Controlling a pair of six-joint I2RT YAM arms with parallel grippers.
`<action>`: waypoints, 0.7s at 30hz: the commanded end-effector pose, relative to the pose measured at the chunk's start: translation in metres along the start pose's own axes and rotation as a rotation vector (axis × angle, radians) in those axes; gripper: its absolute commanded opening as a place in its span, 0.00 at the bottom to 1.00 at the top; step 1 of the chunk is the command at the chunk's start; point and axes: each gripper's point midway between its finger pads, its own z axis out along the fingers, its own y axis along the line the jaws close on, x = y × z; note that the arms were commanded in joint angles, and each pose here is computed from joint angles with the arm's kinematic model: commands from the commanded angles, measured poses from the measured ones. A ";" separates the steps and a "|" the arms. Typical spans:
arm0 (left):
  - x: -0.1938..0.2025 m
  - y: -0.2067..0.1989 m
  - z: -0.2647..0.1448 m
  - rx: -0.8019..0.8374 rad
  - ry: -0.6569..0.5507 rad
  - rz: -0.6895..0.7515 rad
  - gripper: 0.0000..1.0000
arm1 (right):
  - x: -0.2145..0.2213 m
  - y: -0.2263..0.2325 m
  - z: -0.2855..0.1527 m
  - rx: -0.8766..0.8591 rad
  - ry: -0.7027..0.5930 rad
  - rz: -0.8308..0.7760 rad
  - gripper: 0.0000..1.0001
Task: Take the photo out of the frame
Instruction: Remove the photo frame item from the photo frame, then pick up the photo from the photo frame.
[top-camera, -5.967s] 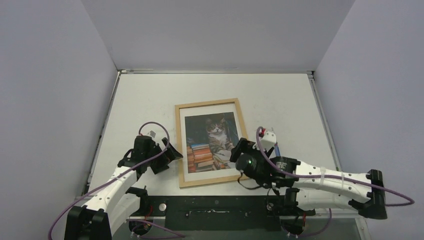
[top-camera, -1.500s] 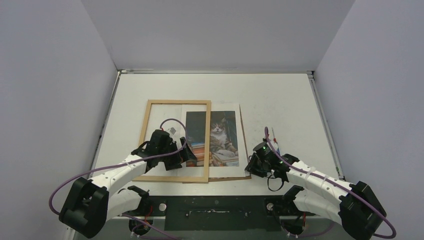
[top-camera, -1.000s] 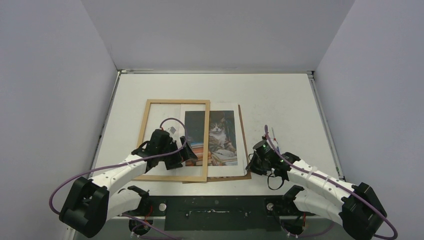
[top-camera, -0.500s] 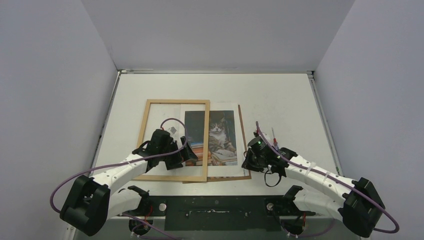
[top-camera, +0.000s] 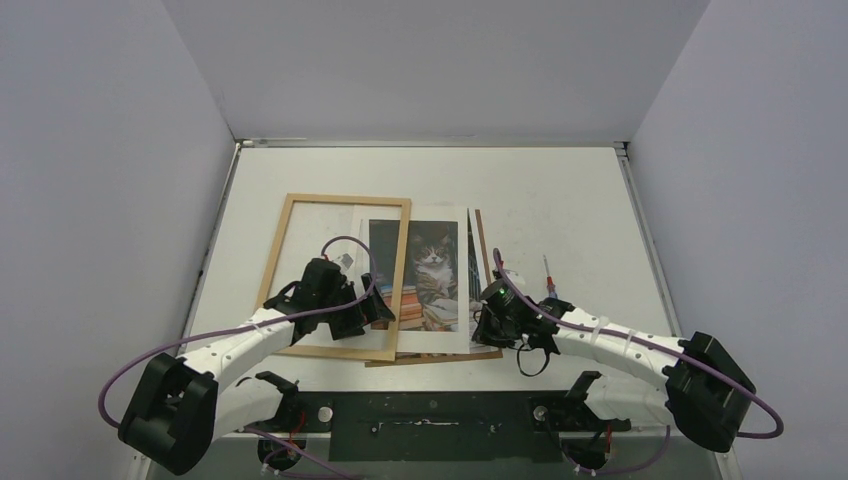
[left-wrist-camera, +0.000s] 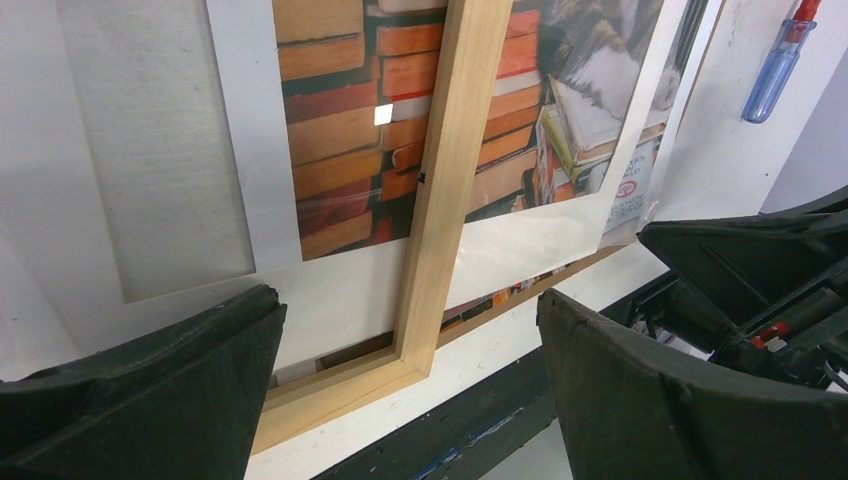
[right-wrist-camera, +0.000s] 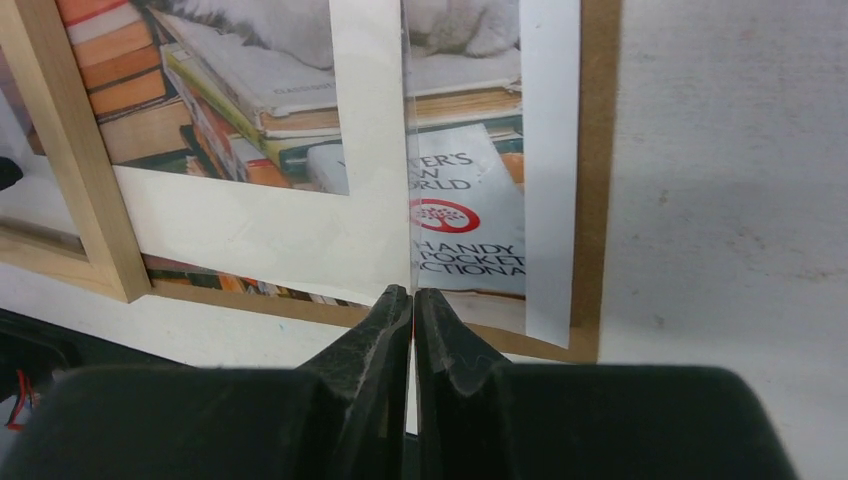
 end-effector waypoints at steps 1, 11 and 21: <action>-0.014 -0.016 -0.004 0.033 -0.045 0.045 0.97 | -0.001 0.031 0.000 -0.118 0.015 -0.025 0.08; -0.011 -0.012 0.003 0.021 -0.012 0.046 0.97 | -0.026 -0.024 -0.046 0.098 -0.157 0.009 0.48; -0.010 -0.013 0.004 0.024 -0.007 0.044 0.97 | -0.002 -0.034 -0.022 0.064 -0.093 0.127 0.47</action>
